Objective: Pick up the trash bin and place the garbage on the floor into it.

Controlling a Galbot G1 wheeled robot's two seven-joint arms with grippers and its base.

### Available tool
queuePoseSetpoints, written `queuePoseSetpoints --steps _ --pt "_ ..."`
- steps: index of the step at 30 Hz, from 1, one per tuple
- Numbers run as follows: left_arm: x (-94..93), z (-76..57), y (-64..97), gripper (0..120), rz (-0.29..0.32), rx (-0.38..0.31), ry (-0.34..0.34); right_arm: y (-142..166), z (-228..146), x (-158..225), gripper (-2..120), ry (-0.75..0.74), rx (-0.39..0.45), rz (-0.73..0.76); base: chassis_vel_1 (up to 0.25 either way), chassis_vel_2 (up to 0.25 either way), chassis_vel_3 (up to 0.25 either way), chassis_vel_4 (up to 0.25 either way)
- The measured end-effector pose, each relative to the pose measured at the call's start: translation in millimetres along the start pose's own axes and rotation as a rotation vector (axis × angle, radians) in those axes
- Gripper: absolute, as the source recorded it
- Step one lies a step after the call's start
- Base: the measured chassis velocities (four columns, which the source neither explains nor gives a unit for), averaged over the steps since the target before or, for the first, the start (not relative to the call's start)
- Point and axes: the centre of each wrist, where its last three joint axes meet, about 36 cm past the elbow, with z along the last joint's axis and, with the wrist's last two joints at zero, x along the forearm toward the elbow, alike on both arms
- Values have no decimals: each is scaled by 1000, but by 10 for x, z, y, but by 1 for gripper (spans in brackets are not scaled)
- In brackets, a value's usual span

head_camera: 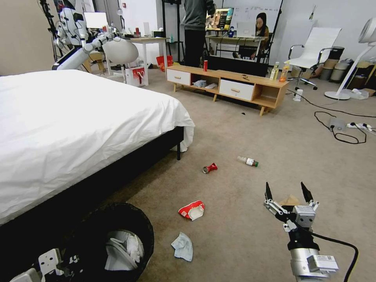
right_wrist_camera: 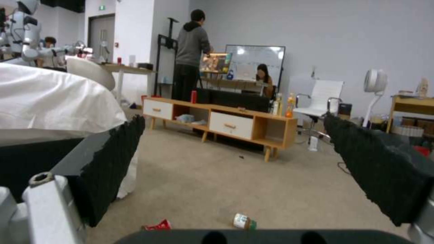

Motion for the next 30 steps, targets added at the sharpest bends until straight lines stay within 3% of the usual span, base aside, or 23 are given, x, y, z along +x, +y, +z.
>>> queuePoseSetpoints --steps 30 --pt "10 48 10 2 -13 -8 -4 -19 26 -11 100 4 3 1 21 19 23 21"
